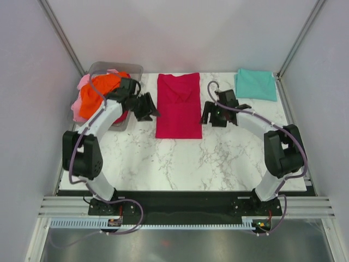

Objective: Fold and stack the t-shirts
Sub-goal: Fold the tshirt

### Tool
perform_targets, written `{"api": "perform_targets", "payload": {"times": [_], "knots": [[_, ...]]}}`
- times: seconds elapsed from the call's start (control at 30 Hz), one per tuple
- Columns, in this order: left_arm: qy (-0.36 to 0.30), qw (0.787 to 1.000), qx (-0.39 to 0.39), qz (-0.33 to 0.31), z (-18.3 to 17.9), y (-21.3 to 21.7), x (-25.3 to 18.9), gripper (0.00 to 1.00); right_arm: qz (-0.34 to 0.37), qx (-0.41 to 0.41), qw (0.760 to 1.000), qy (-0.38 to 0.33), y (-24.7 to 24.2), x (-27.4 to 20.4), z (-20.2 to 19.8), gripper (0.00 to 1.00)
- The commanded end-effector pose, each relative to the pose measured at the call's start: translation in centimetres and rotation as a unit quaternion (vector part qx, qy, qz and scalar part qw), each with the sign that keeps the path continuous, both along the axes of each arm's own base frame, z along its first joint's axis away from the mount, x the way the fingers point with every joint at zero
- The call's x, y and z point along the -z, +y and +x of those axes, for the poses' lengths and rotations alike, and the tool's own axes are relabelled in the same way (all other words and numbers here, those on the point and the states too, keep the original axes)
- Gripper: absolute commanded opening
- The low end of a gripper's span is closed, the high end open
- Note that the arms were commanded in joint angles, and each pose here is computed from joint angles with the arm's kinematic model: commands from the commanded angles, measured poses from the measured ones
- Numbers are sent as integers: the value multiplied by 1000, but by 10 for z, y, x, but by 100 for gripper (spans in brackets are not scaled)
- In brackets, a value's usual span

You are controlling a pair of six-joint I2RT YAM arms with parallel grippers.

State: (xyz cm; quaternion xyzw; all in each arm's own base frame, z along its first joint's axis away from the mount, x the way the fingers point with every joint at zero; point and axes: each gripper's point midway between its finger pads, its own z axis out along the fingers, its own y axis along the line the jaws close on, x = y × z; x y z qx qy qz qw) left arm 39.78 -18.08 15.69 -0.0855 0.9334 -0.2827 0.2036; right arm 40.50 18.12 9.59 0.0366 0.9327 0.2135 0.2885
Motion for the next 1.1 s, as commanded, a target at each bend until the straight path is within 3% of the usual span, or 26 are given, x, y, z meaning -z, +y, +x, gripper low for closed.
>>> {"api": "perform_targets", "payload": {"times": [0.0,0.2,0.47,0.57,0.6,0.7,1.07], "knots": [[-9,1000,-18,18,-29,18,35,57,40,-18,999,-3,20,3,-25,77],[1,999,-40,9,-65,26,79,57,30,-33,999,26,29,40,-57,73],[33,997,-63,1,-66,24,113,57,22,-31,998,51,34,78,-58,61],[26,997,-70,-4,-64,24,116,56,17,-32,998,58,34,88,-58,52],[25,997,-70,-6,-63,23,116,56,17,-32,998,60,34,91,-59,42],[20,997,-70,-11,-59,20,120,56,18,-33,997,62,34,96,-58,30],[36,996,-77,-4,-47,12,147,49,19,-39,996,77,35,110,-63,22]]}}
